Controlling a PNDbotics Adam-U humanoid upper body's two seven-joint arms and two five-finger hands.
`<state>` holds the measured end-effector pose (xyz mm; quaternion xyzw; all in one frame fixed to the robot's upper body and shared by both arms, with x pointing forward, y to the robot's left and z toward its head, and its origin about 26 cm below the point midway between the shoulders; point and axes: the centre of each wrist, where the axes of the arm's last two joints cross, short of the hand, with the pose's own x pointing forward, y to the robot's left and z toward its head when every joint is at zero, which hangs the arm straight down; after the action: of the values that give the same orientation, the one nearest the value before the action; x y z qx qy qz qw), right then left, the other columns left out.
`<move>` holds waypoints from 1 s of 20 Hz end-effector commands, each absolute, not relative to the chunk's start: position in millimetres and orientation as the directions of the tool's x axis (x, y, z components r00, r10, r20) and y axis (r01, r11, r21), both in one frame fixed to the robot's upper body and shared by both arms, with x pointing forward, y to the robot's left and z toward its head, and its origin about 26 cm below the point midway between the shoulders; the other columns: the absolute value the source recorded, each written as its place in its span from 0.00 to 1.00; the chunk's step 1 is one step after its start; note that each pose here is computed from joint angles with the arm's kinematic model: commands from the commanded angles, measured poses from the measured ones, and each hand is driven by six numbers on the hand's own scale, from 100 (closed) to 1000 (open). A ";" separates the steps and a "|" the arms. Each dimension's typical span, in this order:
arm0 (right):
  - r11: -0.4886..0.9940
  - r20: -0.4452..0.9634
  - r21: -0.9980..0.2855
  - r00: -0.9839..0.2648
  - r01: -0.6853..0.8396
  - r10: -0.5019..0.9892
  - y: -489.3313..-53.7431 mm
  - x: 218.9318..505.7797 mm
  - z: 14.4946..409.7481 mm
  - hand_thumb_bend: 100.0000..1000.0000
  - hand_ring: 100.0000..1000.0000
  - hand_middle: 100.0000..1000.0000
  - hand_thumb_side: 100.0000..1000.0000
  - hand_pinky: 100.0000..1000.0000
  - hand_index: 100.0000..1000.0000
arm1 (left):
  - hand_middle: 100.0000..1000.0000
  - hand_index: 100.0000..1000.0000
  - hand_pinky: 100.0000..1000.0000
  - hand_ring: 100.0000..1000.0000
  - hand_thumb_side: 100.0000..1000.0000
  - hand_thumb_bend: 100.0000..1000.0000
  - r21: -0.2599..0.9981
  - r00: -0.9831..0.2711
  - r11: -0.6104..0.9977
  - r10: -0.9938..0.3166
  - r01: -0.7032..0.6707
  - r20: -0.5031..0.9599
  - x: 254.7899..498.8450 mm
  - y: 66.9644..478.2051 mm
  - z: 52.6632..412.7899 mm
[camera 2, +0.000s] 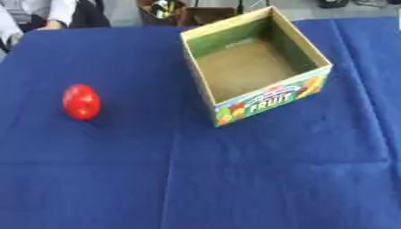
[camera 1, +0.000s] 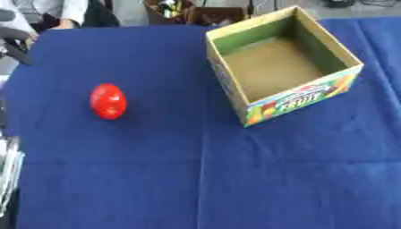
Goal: Pick up objects on the table and place them in the box.
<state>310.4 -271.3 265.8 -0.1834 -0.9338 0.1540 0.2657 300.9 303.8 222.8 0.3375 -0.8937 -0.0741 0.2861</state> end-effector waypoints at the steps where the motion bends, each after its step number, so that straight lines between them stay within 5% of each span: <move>1: 0.877 0.406 -0.398 -0.806 0.270 0.432 -272.4 305.8 274.8 0.03 0.68 0.45 0.59 0.64 0.67 | 0.63 0.93 0.30 0.56 0.86 0.00 0.442 -0.521 0.616 -0.787 -0.652 0.329 296.5 312.0 249.5; 7: 0.876 0.404 -0.404 -0.808 0.263 0.429 -271.4 305.9 275.0 0.03 0.68 0.45 0.60 0.64 0.67 | 0.70 0.88 0.31 0.61 0.82 0.00 0.649 -0.383 0.395 -0.908 -0.651 0.169 297.3 308.0 278.0; 20: 0.874 0.405 -0.417 -0.810 0.250 0.425 -269.7 306.1 274.7 0.04 0.68 0.44 0.60 0.64 0.67 | 0.77 0.98 0.44 0.70 0.91 0.02 0.959 -0.330 0.055 -0.943 -0.277 -0.042 322.2 323.9 305.8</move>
<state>310.4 -269.5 264.5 -0.1792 -0.9314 0.1675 0.2689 323.2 317.5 294.5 0.4569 -0.6688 -0.4779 0.3398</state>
